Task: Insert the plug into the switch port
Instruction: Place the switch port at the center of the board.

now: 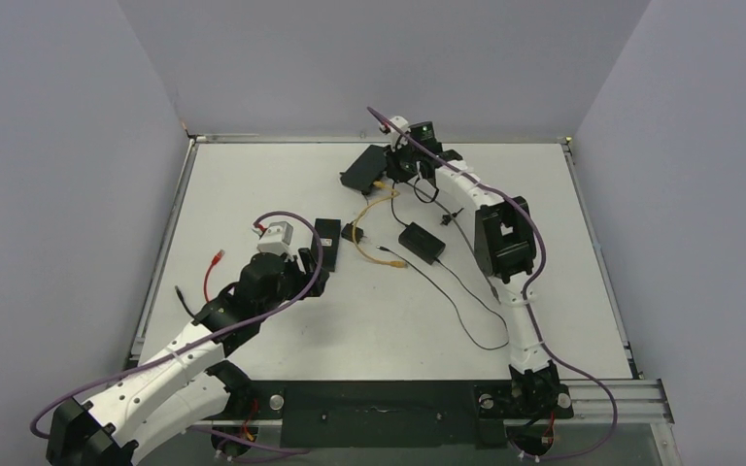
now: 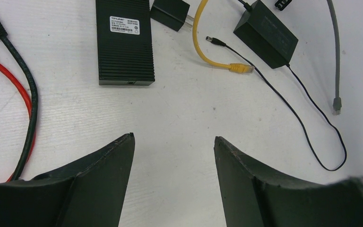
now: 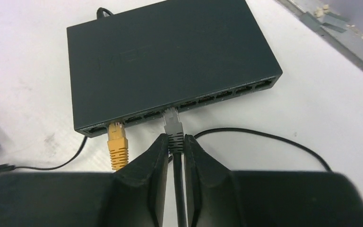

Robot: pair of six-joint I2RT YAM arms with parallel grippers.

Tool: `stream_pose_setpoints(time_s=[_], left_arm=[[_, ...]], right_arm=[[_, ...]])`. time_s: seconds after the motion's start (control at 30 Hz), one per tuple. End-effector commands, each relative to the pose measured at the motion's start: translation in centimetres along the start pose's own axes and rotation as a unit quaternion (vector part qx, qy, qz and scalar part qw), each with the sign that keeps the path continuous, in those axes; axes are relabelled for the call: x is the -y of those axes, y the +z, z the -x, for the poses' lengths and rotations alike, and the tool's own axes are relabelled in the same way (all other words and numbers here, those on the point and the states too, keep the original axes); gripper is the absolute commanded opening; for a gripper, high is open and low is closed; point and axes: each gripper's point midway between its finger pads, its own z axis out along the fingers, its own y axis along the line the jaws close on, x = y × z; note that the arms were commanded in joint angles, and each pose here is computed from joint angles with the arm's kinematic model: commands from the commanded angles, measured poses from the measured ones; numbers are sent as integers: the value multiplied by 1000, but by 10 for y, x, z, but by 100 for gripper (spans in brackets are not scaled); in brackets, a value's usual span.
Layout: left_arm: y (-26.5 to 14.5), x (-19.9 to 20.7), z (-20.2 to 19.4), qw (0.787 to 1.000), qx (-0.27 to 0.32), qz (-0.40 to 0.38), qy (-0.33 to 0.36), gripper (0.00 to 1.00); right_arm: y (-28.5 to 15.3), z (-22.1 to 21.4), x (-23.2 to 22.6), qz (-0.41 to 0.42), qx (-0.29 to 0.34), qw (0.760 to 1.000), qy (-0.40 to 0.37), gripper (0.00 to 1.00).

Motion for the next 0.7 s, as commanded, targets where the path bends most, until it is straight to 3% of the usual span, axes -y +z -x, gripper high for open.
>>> stream_pose_setpoints(time_s=[0.0,0.1,0.3,0.33,0.43,0.67], left_arm=[[2,10,19,1000,26,-15,2,60],[4,10,19,1000,23,-13,3,60],[5,13,18,1000,19,-21,0,60],[5,14,17,1000,17,-24,-1,60],[3,18,16,999,14,-34,-6,60],[-4,27,11,998,-12,-59,-16,60]], right_arm=[[-13,40,36,-83,35,996,19,27],[-18,46,36,-87,45,995,31,49],[-51,71,24,-81,87,992,51,63],[-69,93,21,-82,119,988,51,64],[-87,94,5,-59,143,985,70,80],[-155,115,-31,-33,207,974,86,86]])
